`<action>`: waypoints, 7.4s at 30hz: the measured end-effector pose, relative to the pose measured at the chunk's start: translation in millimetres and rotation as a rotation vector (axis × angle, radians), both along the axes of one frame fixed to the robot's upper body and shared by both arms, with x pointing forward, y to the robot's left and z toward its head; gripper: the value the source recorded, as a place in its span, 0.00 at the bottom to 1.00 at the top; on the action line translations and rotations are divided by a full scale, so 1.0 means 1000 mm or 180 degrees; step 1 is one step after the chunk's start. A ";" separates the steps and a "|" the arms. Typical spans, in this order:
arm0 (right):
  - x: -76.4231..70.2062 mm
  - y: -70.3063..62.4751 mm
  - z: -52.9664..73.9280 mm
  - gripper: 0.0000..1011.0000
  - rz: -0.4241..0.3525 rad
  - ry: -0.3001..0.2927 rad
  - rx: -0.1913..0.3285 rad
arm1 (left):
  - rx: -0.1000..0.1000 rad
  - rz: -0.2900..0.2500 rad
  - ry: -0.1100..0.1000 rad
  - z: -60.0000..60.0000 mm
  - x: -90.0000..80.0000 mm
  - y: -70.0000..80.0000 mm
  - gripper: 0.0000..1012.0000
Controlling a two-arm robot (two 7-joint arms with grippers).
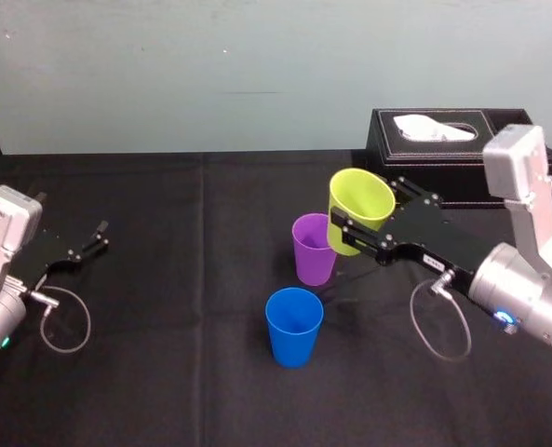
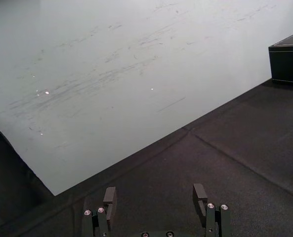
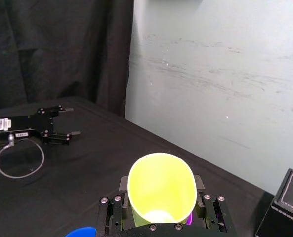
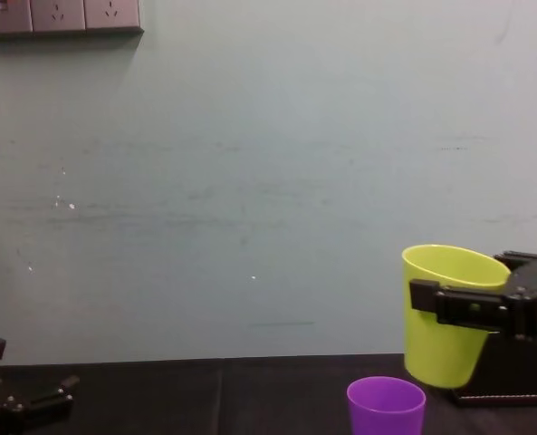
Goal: Stack the three plastic cups sequentially using one hand.
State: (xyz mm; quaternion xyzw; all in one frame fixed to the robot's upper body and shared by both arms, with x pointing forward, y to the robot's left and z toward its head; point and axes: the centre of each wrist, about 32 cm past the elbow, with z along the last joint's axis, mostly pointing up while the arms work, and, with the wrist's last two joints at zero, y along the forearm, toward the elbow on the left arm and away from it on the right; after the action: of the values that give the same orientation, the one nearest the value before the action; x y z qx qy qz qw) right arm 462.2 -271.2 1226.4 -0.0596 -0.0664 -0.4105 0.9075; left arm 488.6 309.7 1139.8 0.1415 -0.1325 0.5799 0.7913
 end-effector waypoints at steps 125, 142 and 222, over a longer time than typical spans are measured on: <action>0.069 0.031 -0.026 0.73 -0.0053 0.0354 -0.0168 | 0.0000 0.0000 0.0000 0.000 0.000 0.000 1.00; 0.068 0.030 -0.028 0.73 -0.0054 0.0363 -0.0203 | 0.0000 0.0000 0.0000 0.000 0.000 0.000 1.00; -0.018 -0.014 -0.034 0.99 0.0414 0.0364 -0.0219 | 0.0000 0.0000 0.0000 0.000 0.000 0.000 1.00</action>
State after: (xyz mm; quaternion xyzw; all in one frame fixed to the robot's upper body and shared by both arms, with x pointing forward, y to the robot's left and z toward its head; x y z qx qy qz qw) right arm 443.9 -285.2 1192.9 -0.1096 -0.0322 -0.3440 0.9320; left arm 488.6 309.7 1139.8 0.1415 -0.1325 0.5799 0.7913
